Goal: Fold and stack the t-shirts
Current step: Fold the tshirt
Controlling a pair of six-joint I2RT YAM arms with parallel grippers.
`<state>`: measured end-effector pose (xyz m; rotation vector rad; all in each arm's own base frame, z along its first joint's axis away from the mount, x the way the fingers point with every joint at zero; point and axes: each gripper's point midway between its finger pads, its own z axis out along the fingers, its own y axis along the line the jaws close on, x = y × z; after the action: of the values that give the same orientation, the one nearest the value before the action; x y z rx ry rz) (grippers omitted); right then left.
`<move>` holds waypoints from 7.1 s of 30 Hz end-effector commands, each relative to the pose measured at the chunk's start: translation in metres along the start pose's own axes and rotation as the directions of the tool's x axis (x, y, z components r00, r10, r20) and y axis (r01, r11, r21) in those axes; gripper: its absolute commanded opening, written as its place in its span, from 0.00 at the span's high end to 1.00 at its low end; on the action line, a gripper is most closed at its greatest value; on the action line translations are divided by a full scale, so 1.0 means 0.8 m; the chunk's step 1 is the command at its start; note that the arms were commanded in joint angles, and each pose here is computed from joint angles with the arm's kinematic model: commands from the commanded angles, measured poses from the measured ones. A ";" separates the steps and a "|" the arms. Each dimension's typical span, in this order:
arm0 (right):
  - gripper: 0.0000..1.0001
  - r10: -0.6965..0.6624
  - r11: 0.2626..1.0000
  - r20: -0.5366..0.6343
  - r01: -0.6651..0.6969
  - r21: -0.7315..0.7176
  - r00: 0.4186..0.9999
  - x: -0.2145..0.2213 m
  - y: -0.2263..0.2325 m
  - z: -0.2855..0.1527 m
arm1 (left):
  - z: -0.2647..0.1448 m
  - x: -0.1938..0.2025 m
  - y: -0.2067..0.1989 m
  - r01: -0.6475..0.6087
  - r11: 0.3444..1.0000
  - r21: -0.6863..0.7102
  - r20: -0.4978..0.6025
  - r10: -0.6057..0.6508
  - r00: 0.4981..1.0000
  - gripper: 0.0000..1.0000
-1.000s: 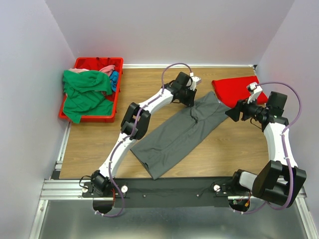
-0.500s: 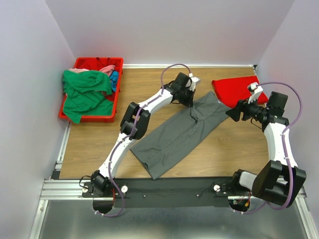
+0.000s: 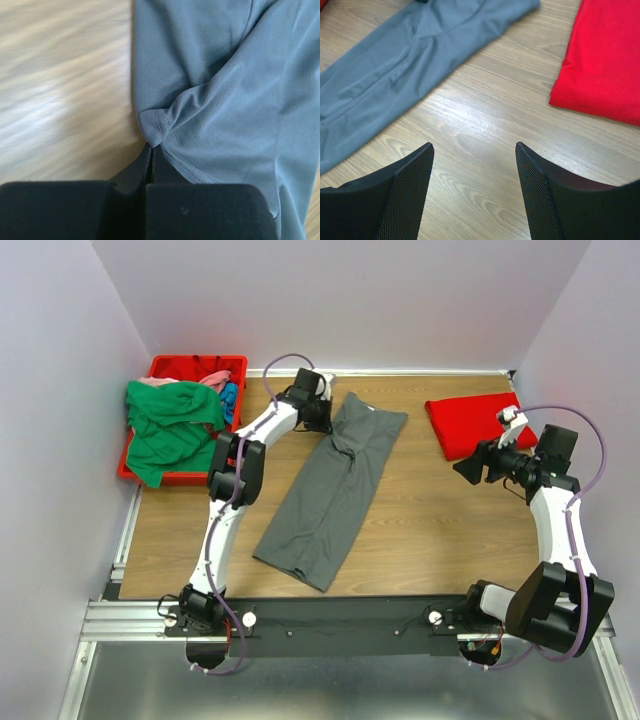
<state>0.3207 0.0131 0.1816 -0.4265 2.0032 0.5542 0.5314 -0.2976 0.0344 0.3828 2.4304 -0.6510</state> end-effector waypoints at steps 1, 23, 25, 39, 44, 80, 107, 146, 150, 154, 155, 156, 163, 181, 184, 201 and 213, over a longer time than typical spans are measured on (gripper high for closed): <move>0.27 -0.023 1.000 0.022 0.023 -0.009 0.999 -0.003 0.004 -0.004 | -0.016 0.004 0.032 0.050 0.995 -0.084 -0.005 -0.051 0.999 1.00; 0.27 -0.001 0.995 -0.008 0.000 -0.105 1.000 0.020 0.014 0.008 | -0.170 -0.146 0.011 0.005 0.993 -0.120 0.341 0.037 0.939 0.47; 0.27 -0.001 0.993 -0.014 0.000 -0.116 1.000 0.024 0.016 0.008 | -0.212 -0.163 -0.002 -0.030 0.990 -0.136 0.402 0.082 0.912 0.45; 0.27 -0.144 0.902 -0.202 0.044 -0.429 0.969 0.070 0.110 0.047 | -0.471 -0.011 -0.044 -0.158 0.950 -0.269 0.664 0.302 0.683 0.14; 0.27 -0.204 0.905 -0.249 0.085 -0.416 0.947 0.058 0.114 0.069 | -0.511 0.043 -0.051 -0.184 0.939 -0.292 0.699 0.341 0.628 0.14; 0.30 0.260 0.951 -0.327 -0.300 -0.078 0.909 0.006 -0.021 0.282 | -0.557 0.075 -0.044 -0.096 0.941 -0.323 0.816 0.329 0.476 0.11; 0.30 0.350 0.912 -0.377 -0.404 -0.073 0.858 0.036 -0.025 0.311 | -0.554 0.076 -0.044 -0.098 0.941 -0.324 0.813 0.330 0.480 0.11; 0.92 0.347 0.938 -0.291 -0.333 0.098 0.891 0.010 -0.054 0.433 | -0.547 0.076 -0.041 -0.098 0.941 -0.325 0.803 0.329 0.497 0.12; 0.91 0.299 0.953 -0.244 -0.276 0.122 0.923 -0.011 -0.076 0.443 | -0.544 0.076 -0.041 -0.105 0.941 -0.321 0.800 0.329 0.502 0.11; 0.67 0.210 0.975 -0.228 -0.187 0.119 0.951 -0.030 -0.086 0.441 | -0.536 0.076 -0.049 -0.143 0.944 -0.296 0.798 0.327 0.507 0.11; 0.54 0.198 0.978 -0.227 -0.176 0.116 0.953 -0.035 -0.085 0.437 | -0.533 0.077 -0.055 -0.167 0.946 -0.279 0.797 0.326 0.508 0.10; 0.49 0.192 0.979 -0.246 -0.169 0.113 0.950 -0.028 -0.083 0.433 | -0.533 0.076 -0.058 -0.178 0.946 -0.270 0.800 0.323 0.505 0.08; 0.21 -0.009 0.999 -0.254 0.022 0.048 0.967 -0.070 -0.048 0.344 | -0.500 0.081 -0.089 -0.303 0.944 -0.134 0.796 0.284 0.535 0.02; 0.01 -0.482 0.643 0.045 0.388 -0.660 0.875 0.056 0.250 0.064 | -0.348 0.243 -0.098 0.432 0.883 0.180 0.245 -0.466 0.850 0.21; 0.08 -0.566 0.661 -0.034 0.430 -0.615 0.823 0.077 0.243 0.074 | -0.333 0.282 -0.105 0.559 0.813 0.161 0.200 -0.581 0.789 0.21; 0.23 -0.869 0.432 -0.112 0.629 -0.647 0.482 0.195 0.311 0.142 | -0.283 0.338 -0.062 0.901 0.430 -0.050 0.205 -0.879 0.431 0.25; 0.24 -0.867 0.441 -0.140 0.604 -0.664 0.479 0.220 0.324 0.155 | -0.256 0.354 -0.034 0.919 0.351 -0.182 0.277 -0.878 0.390 0.33</move>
<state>0.1869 0.2746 0.0237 -1.9585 1.7516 0.4290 0.1974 -0.1947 0.0333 -1.1762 2.4171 -0.7927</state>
